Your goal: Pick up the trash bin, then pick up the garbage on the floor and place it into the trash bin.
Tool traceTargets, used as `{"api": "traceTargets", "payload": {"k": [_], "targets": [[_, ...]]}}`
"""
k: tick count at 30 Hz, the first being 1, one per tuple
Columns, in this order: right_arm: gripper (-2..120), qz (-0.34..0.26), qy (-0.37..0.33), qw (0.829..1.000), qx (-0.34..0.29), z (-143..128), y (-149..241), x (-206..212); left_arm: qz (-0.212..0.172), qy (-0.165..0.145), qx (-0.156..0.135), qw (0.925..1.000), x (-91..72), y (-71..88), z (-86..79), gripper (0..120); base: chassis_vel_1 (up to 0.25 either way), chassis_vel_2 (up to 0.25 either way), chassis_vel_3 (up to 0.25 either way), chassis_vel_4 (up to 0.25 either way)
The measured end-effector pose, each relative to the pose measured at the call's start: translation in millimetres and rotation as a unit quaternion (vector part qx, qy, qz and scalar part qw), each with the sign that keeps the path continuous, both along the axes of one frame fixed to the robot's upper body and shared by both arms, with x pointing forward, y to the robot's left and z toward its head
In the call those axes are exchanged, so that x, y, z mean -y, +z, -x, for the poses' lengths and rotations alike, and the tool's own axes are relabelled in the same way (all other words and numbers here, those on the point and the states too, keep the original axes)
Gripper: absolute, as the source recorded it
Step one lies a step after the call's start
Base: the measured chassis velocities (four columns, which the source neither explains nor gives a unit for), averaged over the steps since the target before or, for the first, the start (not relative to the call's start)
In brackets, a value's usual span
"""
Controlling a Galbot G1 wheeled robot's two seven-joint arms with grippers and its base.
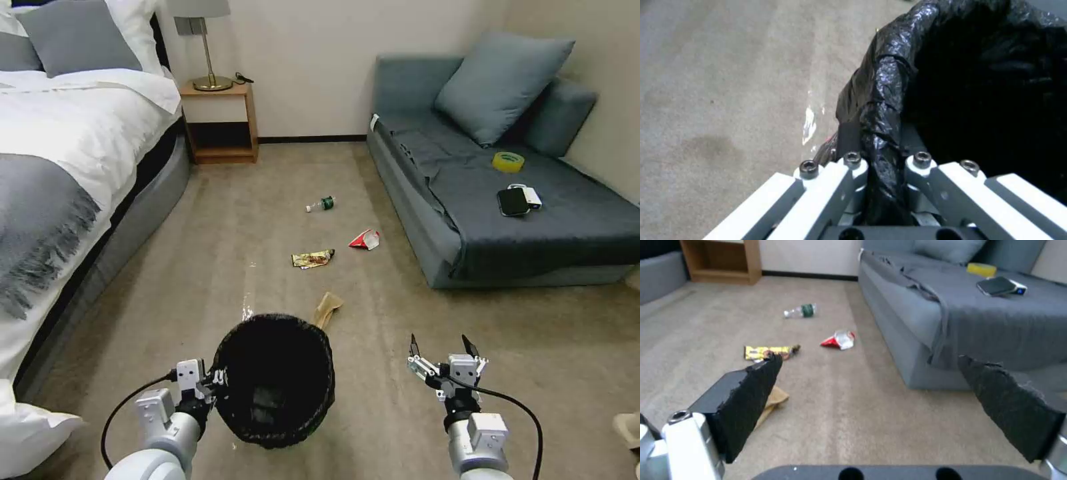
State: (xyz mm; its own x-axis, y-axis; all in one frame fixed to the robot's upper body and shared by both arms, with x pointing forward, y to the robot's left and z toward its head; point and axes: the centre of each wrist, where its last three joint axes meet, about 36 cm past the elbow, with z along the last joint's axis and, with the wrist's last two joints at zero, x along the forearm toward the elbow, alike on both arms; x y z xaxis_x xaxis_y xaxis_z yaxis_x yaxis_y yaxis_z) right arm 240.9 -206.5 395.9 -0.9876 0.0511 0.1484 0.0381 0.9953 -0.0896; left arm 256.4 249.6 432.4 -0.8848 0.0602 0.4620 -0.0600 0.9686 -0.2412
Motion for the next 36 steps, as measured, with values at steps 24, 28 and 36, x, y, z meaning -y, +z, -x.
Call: {"api": "traceTargets", "payload": {"k": [24,28,36], "targets": [[100,0.020,0.065,0.998,0.010,4,10,10,-0.006,0.048,0.042,0.9979,-17.4,16.9,-1.1,5,0.000,0.000,0.000,0.000],[100,0.019,0.068,0.997,0.009,4,9,9,-0.005,0.051,0.045,0.9977,-19.1,18.2,-2.3,5,0.000,0.000,0.000,0.000],[100,0.008,0.069,0.998,0.011,3,6,7,-0.006,0.055,0.054,0.9970,-23.1,21.9,-5.6,5,-0.047,0.041,0.047,-0.041]]}}
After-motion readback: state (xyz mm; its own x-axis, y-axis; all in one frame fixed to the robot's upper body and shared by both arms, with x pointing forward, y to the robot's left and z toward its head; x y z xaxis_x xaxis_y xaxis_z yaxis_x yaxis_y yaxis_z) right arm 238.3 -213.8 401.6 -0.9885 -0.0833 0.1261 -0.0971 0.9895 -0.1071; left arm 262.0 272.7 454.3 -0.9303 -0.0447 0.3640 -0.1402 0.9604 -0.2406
